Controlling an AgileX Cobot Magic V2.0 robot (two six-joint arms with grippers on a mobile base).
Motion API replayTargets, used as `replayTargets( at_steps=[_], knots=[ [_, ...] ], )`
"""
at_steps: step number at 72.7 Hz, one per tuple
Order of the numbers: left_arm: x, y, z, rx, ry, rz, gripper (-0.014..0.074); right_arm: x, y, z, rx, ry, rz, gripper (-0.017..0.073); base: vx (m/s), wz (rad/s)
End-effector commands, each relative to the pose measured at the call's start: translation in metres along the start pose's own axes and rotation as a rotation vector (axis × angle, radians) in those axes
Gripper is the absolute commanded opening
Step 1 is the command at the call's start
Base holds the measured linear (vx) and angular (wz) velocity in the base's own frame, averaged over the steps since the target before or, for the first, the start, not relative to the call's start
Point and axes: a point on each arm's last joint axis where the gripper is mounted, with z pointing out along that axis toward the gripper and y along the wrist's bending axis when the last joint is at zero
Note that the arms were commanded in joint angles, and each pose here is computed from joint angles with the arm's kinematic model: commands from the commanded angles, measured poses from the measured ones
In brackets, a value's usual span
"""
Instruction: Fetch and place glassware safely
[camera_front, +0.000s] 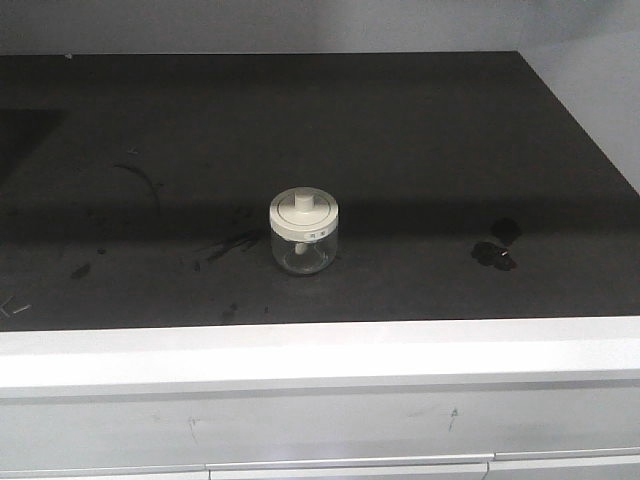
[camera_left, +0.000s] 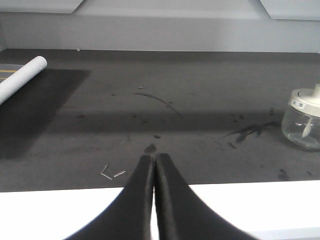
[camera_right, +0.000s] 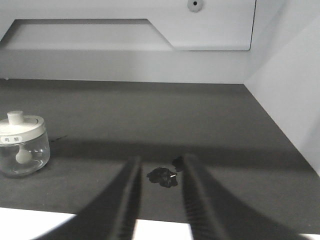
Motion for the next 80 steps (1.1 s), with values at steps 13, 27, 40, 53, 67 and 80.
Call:
replayTargets(
  at_steps=[13, 27, 40, 53, 67, 80],
  knots=[
    [-0.014, -0.003, -0.002, 0.027, -0.085, -0.007, -0.0007, -0.022, 0.002, 0.007, -0.021, -0.079, 0.058, 0.0489, 0.0, 0.0],
    [-0.014, -0.003, -0.002, 0.027, -0.082, -0.007, -0.0007, -0.022, 0.002, 0.007, -0.025, -0.088, 0.047, 0.0488, 0.0, 0.0],
    [-0.014, -0.003, -0.002, 0.027, -0.082, -0.007, -0.0007, -0.04, 0.014, 0.026, -0.133, -0.057, -0.022, 0.0488, 0.0, 0.0],
    [-0.014, -0.003, -0.002, 0.026, -0.083, -0.007, -0.0007, -0.066, 0.038, 0.064, -0.276, -0.079, -0.089, 0.0488, 0.0, 0.0],
    [-0.014, -0.003, -0.002, 0.026, -0.083, -0.007, -0.0007, -0.074, 0.067, 0.118, -0.39, -0.096, -0.062, 0.0488, 0.0, 0.0],
    [-0.014, -0.003, -0.002, 0.026, -0.083, -0.007, -0.0007, -0.071, 0.088, 0.17, -0.447, -0.122, -0.003, 0.0488, 0.0, 0.0]
  ],
)
